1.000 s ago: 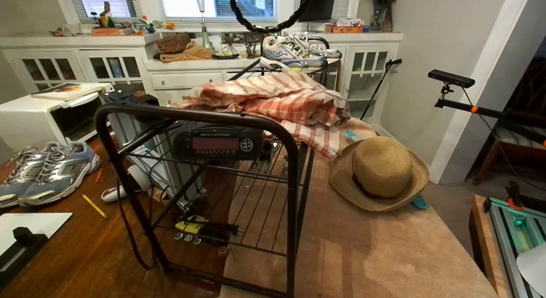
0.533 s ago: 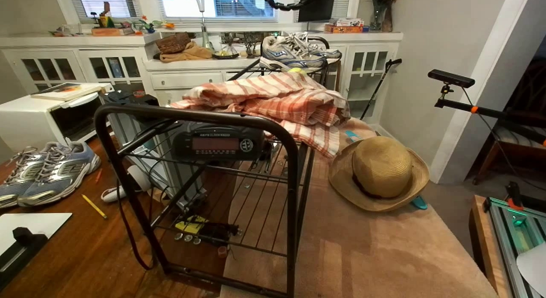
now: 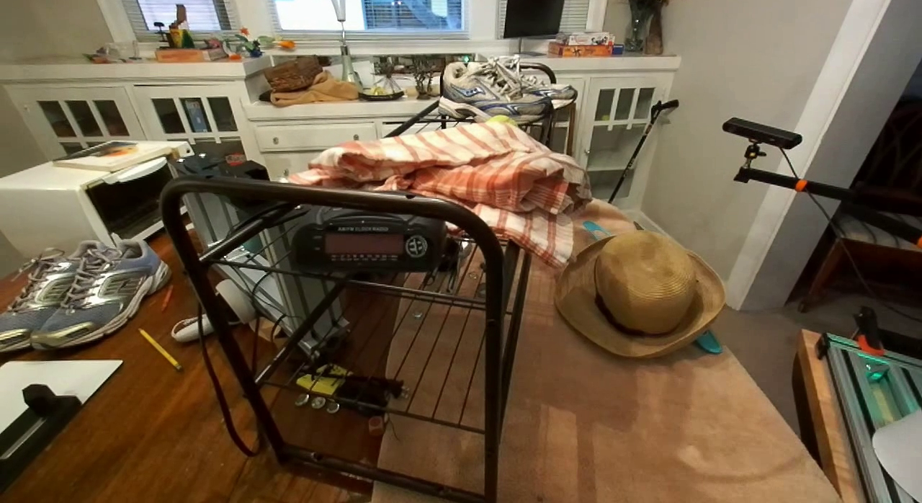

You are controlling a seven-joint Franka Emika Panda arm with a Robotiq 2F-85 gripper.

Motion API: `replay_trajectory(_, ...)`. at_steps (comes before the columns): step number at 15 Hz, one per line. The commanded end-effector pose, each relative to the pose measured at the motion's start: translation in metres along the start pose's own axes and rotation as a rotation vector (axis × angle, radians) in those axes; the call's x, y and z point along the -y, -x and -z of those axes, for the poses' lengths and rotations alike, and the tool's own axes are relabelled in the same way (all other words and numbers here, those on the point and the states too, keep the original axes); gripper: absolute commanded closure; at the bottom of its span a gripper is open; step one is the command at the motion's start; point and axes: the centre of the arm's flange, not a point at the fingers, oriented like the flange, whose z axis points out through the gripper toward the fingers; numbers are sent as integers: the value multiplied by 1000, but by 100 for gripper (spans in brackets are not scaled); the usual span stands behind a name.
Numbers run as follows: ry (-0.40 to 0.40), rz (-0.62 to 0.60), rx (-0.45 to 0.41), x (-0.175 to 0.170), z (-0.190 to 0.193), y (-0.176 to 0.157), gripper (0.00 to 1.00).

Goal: Put the orange and white towel on the top rack

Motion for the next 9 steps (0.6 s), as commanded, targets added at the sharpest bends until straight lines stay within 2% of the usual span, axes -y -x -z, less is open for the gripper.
replay_trajectory(1,-48,15,-9,2,7,3,0)
replay_trajectory(3,-90,36,-17,4,17,8,0)
replay_trajectory(9,-104,42,-11,9,16,12,0)
